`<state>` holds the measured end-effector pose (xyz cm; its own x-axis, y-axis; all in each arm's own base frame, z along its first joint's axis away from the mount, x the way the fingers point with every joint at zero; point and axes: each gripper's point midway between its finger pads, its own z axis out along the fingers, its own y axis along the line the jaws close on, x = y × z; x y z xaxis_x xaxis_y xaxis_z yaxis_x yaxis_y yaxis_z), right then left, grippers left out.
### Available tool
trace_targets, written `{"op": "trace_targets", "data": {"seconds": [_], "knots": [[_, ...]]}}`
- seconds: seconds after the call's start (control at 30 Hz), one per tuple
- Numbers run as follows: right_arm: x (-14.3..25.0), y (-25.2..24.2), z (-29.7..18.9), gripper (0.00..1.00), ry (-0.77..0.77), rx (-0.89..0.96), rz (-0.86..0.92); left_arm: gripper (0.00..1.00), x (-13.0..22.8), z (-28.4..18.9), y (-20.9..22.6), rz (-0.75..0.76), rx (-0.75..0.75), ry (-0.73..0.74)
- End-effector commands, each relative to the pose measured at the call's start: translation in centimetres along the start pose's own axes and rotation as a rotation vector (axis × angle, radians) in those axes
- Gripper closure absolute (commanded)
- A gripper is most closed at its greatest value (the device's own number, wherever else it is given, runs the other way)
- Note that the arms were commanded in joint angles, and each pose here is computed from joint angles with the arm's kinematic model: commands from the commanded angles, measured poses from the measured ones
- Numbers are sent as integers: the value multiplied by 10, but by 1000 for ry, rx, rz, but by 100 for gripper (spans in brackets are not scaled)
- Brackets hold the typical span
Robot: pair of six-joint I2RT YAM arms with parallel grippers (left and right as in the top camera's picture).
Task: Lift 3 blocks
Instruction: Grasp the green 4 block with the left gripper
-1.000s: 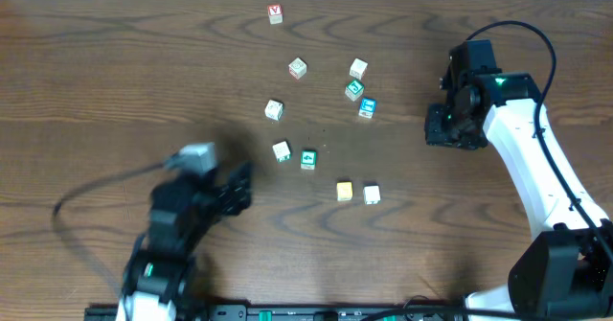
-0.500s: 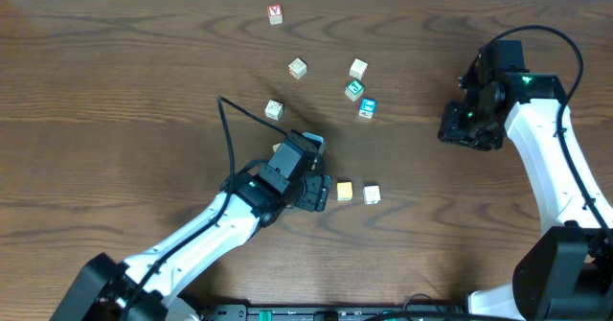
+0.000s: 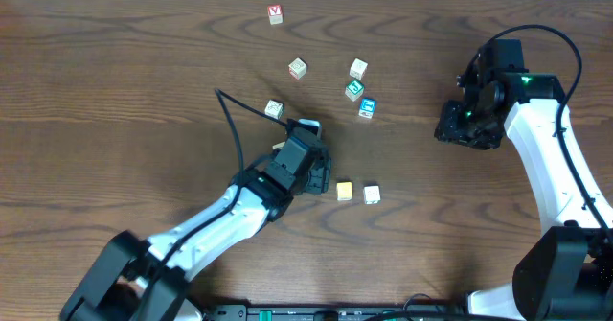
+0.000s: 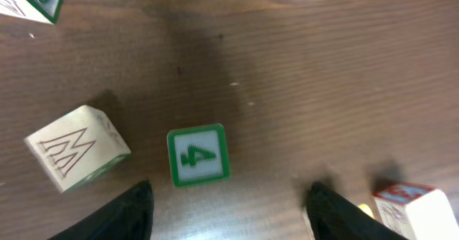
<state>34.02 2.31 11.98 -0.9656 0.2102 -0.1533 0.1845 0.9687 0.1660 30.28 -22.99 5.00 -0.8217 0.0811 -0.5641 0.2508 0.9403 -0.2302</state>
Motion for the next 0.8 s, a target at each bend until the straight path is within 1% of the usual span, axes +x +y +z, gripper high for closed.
{"op": "trace_targets", "data": {"seconds": [0.0,0.07,0.17,0.2,0.27,0.37,0.43,0.47,0.5,0.63,0.77], "knots": [[-2,6,-8,55,-28,-16,-22,34,-3,13,4,-48,-33,-16],[-3,6,-8,55,-29,-16,-23,34,-3,18,3,-56,-30,-20],[-4,6,-8,55,-33,-17,-23,45,-4,20,3,-63,-28,-25],[-4,6,-8,55,-34,-17,-23,47,-5,20,3,-63,-27,-29],[-4,6,-8,55,-36,-18,-24,48,-6,20,2,-63,-25,-34],[-4,6,-8,55,-36,-17,-24,57,-8,20,6,-63,-47,-45],[-4,6,-8,55,-35,-17,-23,57,-8,20,6,-63,-47,-45],[-4,6,-8,55,-35,-18,-23,56,-8,20,6,-63,-47,-45],[-4,6,-8,55,-35,-18,-23,50,-8,20,6,-63,-47,-45],[-4,6,-8,54,-35,-18,-23,41,-7,20,7,-63,-49,-43],[-4,6,-8,54,-35,-18,-23,40,-9,20,11,-63,-74,-54]]}}
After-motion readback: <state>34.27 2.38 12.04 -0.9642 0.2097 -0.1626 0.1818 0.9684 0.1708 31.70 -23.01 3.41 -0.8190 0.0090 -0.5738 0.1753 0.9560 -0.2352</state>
